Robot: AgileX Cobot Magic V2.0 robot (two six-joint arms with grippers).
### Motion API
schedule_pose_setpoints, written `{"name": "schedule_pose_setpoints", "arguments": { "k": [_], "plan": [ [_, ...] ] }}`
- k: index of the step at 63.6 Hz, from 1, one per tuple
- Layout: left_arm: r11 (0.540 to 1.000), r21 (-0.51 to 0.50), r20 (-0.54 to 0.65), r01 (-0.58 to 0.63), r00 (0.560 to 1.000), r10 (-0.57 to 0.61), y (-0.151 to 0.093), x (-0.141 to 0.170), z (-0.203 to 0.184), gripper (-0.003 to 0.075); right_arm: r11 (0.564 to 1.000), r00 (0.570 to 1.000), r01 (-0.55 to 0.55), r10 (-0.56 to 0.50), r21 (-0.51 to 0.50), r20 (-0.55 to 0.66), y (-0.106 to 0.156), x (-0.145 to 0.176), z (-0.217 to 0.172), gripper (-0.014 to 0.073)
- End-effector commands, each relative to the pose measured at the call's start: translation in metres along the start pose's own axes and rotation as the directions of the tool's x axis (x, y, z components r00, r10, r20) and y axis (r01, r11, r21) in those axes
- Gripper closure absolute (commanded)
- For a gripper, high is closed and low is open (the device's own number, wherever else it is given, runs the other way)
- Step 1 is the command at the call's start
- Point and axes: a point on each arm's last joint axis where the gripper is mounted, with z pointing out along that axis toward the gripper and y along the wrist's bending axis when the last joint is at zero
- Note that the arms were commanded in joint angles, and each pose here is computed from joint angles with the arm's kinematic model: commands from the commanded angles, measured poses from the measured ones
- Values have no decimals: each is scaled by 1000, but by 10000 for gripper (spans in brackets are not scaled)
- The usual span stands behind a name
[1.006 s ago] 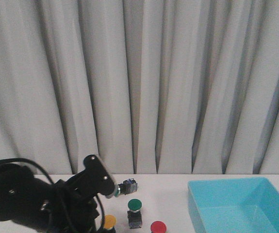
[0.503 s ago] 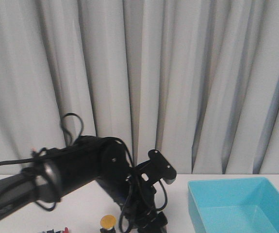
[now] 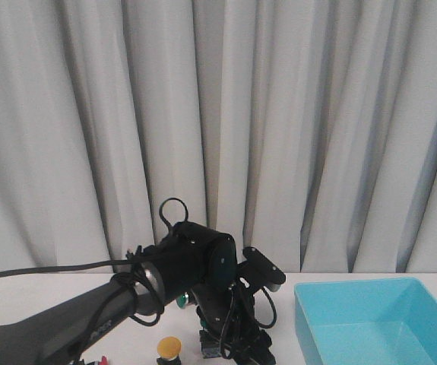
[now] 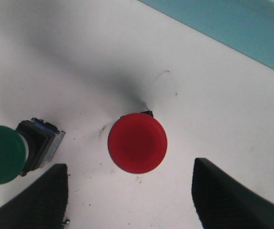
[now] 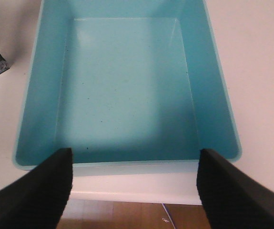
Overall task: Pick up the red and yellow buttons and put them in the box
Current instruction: 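Reach the left gripper down and grasp the red-capped button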
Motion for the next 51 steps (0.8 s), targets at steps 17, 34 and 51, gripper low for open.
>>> {"name": "schedule_pose_setpoints", "arguments": {
  "k": [17,34,51],
  "plan": [
    [999,-13,103,48,994,-46,1,-14,-9,195,1000,997,1,-2,11,81,-2,-13,-6,57],
    [997,18,140,73,987,-75,-1,-17,5,197,1000,997,1,-2,11,81,-2,-13,-6,57],
    [997,27,121,78,989,-81,-1,-15,14,202,1000,997,1,-2,11,74,-2,-13,-6,57]
  ]
}}
